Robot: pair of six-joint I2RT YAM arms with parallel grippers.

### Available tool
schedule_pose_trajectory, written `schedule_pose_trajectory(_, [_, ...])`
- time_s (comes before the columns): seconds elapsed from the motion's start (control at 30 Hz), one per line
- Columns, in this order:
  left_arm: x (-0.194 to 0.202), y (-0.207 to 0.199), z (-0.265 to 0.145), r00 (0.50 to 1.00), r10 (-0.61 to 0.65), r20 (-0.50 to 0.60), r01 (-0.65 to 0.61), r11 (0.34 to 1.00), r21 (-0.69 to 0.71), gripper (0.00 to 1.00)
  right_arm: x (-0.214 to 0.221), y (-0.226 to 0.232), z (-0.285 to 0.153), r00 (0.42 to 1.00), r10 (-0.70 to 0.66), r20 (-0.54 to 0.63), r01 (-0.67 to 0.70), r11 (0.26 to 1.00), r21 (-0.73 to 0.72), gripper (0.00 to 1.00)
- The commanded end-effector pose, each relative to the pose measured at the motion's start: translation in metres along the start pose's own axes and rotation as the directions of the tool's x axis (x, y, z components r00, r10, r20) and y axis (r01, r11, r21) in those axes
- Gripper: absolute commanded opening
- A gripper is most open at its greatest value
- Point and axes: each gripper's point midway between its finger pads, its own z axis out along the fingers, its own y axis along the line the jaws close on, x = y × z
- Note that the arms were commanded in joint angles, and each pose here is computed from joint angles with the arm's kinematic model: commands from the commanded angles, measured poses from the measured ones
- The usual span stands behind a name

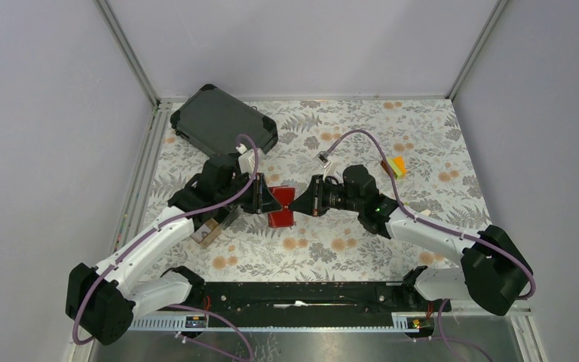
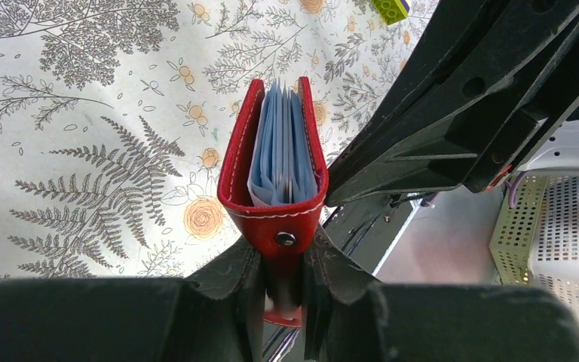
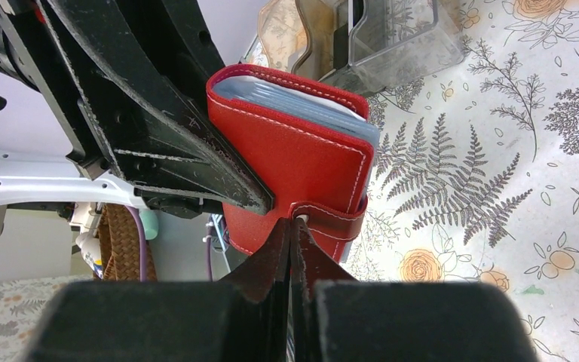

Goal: Put the credit cards into the card holder
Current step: Close the card holder at the center of the board.

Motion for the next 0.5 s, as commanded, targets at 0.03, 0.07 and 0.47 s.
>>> schedule_pose_trajectory(0.03, [-0.019,-0.025,-0.001,0.996,0.055,0.064,-0.061,0.992,0.107,0.0,-0.011,0.02,0.011,0.999,-0.044,0.014,0.044,0.998,-0.046,0.0])
schedule_pose_trajectory(0.07, [-0.019,-0.026,-0.001,0.997,0.054,0.064,-0.061,0.992,0.11,0.0,-0.01,0.02,0.012,0.999,-0.041,0.009,0.042,0.998,-0.047,0.0])
schedule_pose_trajectory(0.47, [-0.017,-0.029,0.001,0.998,0.043,0.055,-0.051,0.989,0.139,0.0,-0.001,0.023,0.027,0.999,-0.036,-0.029,0.034,0.998,-0.06,0.0])
